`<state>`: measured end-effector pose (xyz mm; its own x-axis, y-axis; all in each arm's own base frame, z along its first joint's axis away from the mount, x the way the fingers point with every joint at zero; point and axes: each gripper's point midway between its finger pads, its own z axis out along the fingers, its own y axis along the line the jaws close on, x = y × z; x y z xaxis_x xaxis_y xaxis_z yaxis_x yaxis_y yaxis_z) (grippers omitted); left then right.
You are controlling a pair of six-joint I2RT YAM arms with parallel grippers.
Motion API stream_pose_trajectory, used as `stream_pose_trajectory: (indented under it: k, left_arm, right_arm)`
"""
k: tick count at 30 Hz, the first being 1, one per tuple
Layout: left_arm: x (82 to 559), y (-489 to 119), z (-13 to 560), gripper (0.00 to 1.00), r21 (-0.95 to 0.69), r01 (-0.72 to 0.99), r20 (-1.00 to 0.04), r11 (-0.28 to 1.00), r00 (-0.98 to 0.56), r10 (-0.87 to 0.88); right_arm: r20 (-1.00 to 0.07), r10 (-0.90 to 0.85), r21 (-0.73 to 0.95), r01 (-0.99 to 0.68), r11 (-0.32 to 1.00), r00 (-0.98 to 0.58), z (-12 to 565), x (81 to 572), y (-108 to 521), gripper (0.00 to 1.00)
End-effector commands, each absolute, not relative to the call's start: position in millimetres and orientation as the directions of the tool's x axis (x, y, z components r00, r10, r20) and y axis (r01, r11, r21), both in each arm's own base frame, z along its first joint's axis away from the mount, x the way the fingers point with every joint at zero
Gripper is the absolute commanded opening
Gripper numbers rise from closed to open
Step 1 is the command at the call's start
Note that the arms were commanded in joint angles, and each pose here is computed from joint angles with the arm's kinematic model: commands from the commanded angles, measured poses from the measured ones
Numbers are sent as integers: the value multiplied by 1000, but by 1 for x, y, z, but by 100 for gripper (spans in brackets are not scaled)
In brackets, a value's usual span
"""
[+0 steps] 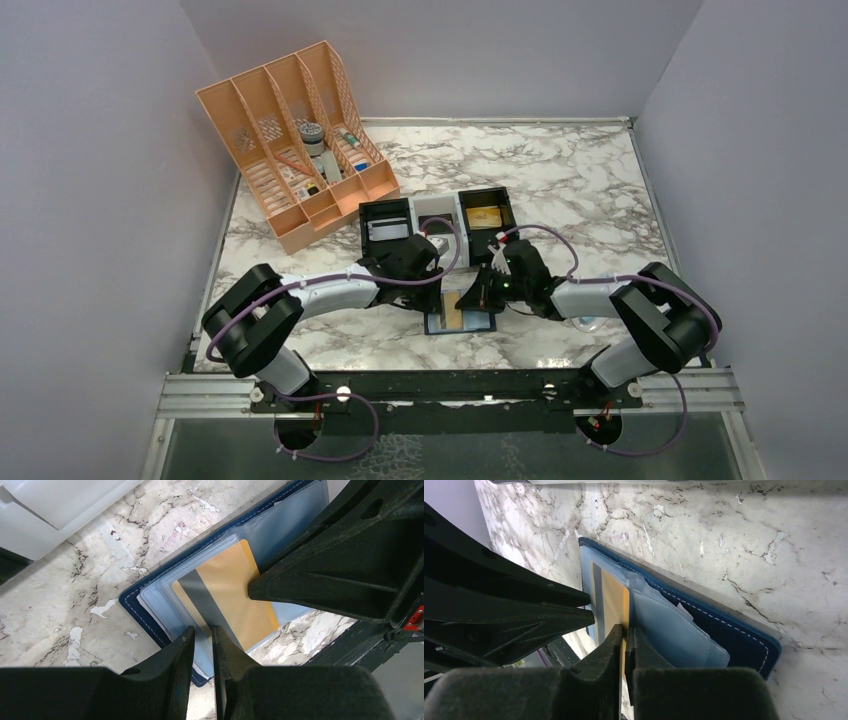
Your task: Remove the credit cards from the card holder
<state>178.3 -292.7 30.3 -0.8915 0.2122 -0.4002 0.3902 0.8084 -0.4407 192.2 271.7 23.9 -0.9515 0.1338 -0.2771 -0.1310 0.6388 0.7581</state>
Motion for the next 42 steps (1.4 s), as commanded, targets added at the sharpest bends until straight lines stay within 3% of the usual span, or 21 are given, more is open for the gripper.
stream_pose_trajectory:
  k: [1,4,9,12,21,29,34,38,42]
  left_arm:
    - [182,-291,22,22,-401,397,-404,826,-886,230]
    - [181,-290,21,21,-400,393,-399,828,-888,229]
    - [181,-288,19,20,-391,389,-399,834,-888,227]
    - [182,-288,19,20,-390,389,-399,835,-888,228]
    - [181,-286,19,19,-382,390,-400,838,-887,231]
    - [182,-284,19,18,-372,389,-401,843,-886,232]
    - [183,-283,20,18,-367,390,-406,844,-884,232]
    - [183,-282,20,18,-363,389,-405,847,-884,233]
    - [183,-284,20,17,-367,391,-403,844,-884,235]
  right_arm:
    - [-313,112,761,-179,623,-943,32,192,278,1]
    - [-318,123,746,-168,645,-940,31,194,274,2]
    - [-318,119,738,-166,654,-941,33,193,272,18]
    - [-310,117,751,-168,638,-943,36,191,275,20]
    - [-276,140,769,-131,625,-951,37,187,274,19]
    - [-247,145,801,-118,586,-958,40,183,276,3]
    - [-235,150,813,-109,572,-960,41,181,274,3]
    - [-227,150,822,-107,559,-962,43,180,274,12]
    - [-220,157,829,-99,551,-963,43,181,275,8]
